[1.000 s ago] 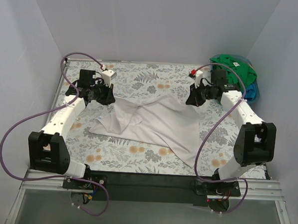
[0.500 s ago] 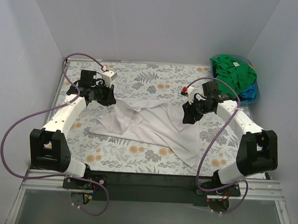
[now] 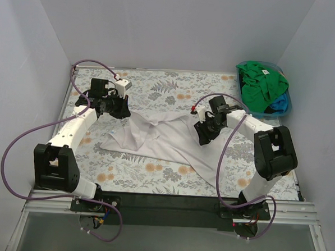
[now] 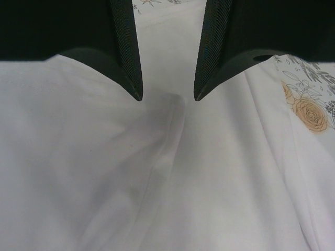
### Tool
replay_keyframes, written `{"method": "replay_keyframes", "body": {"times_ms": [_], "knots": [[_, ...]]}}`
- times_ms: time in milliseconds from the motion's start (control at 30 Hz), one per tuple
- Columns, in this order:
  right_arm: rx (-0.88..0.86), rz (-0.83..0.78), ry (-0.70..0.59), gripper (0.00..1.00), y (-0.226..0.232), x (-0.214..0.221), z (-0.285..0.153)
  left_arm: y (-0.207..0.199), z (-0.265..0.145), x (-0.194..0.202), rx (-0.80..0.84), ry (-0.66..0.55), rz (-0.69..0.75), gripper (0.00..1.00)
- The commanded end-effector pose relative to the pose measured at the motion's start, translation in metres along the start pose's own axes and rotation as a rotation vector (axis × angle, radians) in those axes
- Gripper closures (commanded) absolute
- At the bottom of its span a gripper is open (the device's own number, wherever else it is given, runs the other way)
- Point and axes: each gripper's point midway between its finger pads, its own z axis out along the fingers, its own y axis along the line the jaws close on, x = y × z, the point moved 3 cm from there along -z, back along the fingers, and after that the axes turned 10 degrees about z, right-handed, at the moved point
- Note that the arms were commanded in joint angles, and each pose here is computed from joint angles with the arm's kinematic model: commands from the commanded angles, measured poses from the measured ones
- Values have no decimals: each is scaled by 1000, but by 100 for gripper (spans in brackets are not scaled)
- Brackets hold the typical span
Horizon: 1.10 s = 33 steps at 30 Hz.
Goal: Fold and stack the t-shirts
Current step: Flatten the tshirt out
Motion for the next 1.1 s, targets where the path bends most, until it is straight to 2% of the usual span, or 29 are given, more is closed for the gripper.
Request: {"method": "replay_keyframes", "body": {"times_ms": [0, 233, 400, 467, 533, 633, 800, 833, 900, 933, 1067], "knots": [[29, -17, -15, 50, -1, -12, 6, 0, -6, -5, 1, -22, 3, 100], [28, -15, 27, 55, 0, -3, 17, 0, -5, -5, -1, -23, 8, 100], [32, -11, 14, 76, 0, -6, 15, 0, -6, -6, -1, -28, 8, 100], [35, -17, -7, 93, 3, -12, 7, 1, -7, -6, -4, -31, 3, 100], [42, -20, -13, 99, 3, -15, 2, 2, -8, -8, -3, -36, -3, 100], [64, -39, -43, 99, 5, -25, -12, 9, -14, -14, -21, -54, -13, 100], [229, -143, -125, 99, -8, -55, -56, 42, -36, -42, -96, -99, -15, 100], [270, -177, -176, 99, -8, -70, -74, 64, -50, -57, -147, -135, -24, 100], [376, -244, -215, 99, -17, -86, -100, 77, -60, -72, -173, -158, -21, 100], [438, -267, -242, 99, -20, -95, -116, 88, -72, -92, -201, -201, -4, 100], [576, -373, -388, 99, -17, -141, -180, 104, -95, -136, -250, -296, 32, 100]]}}
